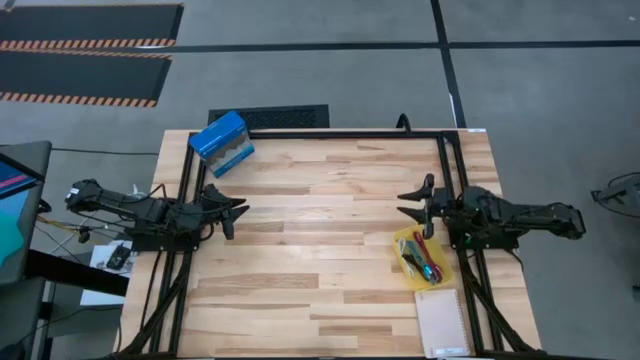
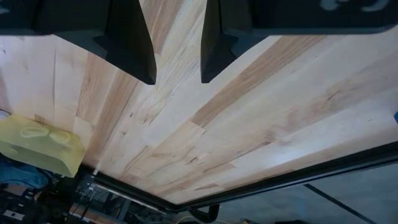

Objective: Pick and place USB-C Cables
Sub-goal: Return to Home Position

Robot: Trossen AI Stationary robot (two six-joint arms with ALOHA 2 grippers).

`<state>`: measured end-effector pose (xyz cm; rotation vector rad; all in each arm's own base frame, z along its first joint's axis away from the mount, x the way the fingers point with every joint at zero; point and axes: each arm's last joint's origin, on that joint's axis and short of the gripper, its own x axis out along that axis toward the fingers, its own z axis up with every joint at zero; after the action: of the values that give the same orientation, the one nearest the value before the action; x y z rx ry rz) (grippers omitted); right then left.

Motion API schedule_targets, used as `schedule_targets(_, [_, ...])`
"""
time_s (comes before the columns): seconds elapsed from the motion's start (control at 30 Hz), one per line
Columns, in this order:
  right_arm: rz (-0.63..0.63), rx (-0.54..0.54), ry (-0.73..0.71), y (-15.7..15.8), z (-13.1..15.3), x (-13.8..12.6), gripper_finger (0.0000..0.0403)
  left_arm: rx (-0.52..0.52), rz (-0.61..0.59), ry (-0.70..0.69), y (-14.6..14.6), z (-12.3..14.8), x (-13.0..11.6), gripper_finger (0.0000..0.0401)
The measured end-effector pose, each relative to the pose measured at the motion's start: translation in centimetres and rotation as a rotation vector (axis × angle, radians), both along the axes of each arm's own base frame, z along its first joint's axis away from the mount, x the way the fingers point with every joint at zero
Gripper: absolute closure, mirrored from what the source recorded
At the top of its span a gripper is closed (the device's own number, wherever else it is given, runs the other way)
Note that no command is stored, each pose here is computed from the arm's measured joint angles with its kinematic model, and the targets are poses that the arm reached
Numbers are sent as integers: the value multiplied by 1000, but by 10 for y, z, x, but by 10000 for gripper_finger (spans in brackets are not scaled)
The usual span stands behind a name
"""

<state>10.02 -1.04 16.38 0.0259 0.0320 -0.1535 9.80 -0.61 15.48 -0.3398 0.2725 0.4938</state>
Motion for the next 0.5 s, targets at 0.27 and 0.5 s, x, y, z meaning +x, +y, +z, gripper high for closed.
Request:
schedule_targets(0.27, [-2,0,4,0,0,0,219,0,0,0,0,0,0,288])
schedule_targets(0.5, [-3,0,5,0,0,0,219,0,0,0,0,0,0,288])
